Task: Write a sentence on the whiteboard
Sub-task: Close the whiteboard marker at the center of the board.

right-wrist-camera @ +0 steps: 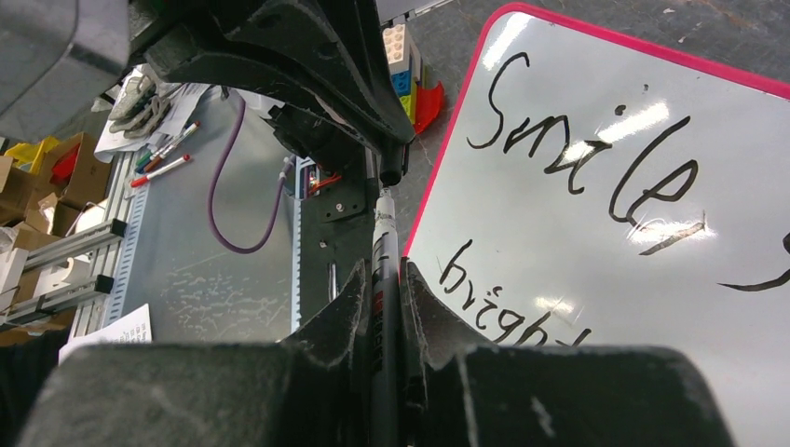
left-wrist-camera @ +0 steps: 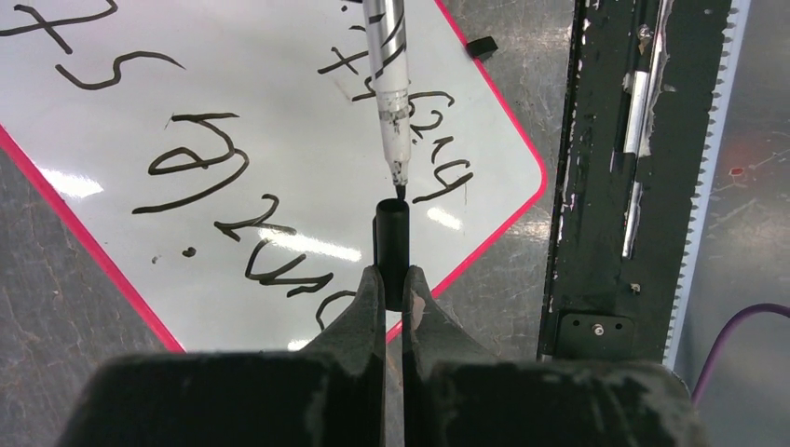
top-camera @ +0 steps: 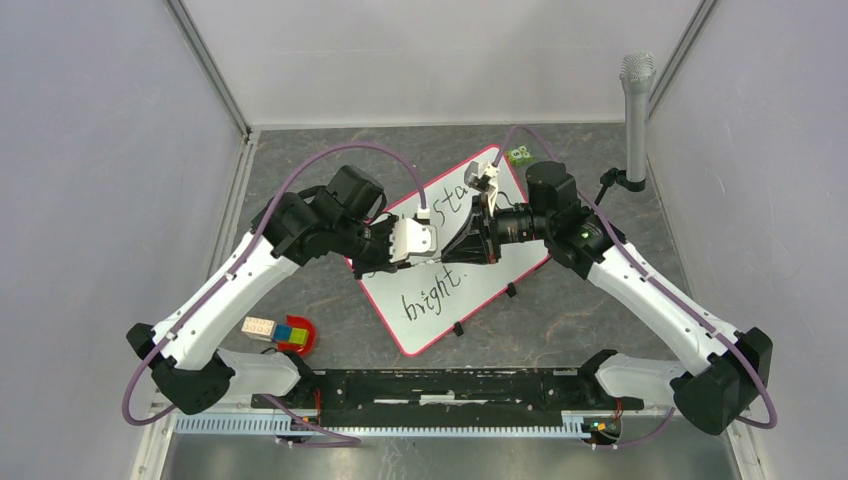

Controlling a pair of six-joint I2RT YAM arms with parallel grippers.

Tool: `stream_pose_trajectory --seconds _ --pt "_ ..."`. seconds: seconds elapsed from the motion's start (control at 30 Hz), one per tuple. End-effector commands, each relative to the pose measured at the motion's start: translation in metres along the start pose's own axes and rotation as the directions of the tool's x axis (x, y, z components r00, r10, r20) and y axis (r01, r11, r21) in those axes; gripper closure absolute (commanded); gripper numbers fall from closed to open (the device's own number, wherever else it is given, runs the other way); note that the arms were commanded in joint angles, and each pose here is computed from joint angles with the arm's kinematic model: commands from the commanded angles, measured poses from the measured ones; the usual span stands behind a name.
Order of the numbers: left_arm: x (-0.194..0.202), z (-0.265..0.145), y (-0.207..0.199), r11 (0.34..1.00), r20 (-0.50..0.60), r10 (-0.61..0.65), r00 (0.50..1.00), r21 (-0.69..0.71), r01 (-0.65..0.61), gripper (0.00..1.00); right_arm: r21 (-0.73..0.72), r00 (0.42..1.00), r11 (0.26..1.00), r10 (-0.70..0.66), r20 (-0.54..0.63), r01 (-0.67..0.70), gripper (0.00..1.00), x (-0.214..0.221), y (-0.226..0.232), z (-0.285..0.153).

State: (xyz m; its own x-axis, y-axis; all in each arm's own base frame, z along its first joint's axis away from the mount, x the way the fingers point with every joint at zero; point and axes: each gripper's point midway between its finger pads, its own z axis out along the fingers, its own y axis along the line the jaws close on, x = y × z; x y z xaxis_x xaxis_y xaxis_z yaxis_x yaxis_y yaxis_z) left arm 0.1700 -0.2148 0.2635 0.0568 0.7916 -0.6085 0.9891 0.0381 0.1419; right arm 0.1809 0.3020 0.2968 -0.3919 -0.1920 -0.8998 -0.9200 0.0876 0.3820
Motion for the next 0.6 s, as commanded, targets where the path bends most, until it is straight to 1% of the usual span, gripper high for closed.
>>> stream_pose_trajectory --seconds 0.0,0.27,0.57 --pt "-0.017 -0.004 -0.006 1.0 0.056 0.002 0.998 0.025 -0.004 0.98 -0.023 1.0 0.999 -0.023 0.017 0.023 1.0 -0.007 0.003 0.002" --pt "-0.02 -0.002 -0.01 0.998 0.062 0.011 0.998 0.055 -0.014 0.98 -0.028 0.999 0.999 -0.029 0.019 0.029 1.0 -0.009 0.003 0.002" --pt "-0.037 -0.001 -0.01 0.997 0.096 -0.032 0.995 0.076 0.025 0.98 -0.033 1.0 0.999 -0.025 0.014 0.025 1.0 -0.009 0.003 0.007"
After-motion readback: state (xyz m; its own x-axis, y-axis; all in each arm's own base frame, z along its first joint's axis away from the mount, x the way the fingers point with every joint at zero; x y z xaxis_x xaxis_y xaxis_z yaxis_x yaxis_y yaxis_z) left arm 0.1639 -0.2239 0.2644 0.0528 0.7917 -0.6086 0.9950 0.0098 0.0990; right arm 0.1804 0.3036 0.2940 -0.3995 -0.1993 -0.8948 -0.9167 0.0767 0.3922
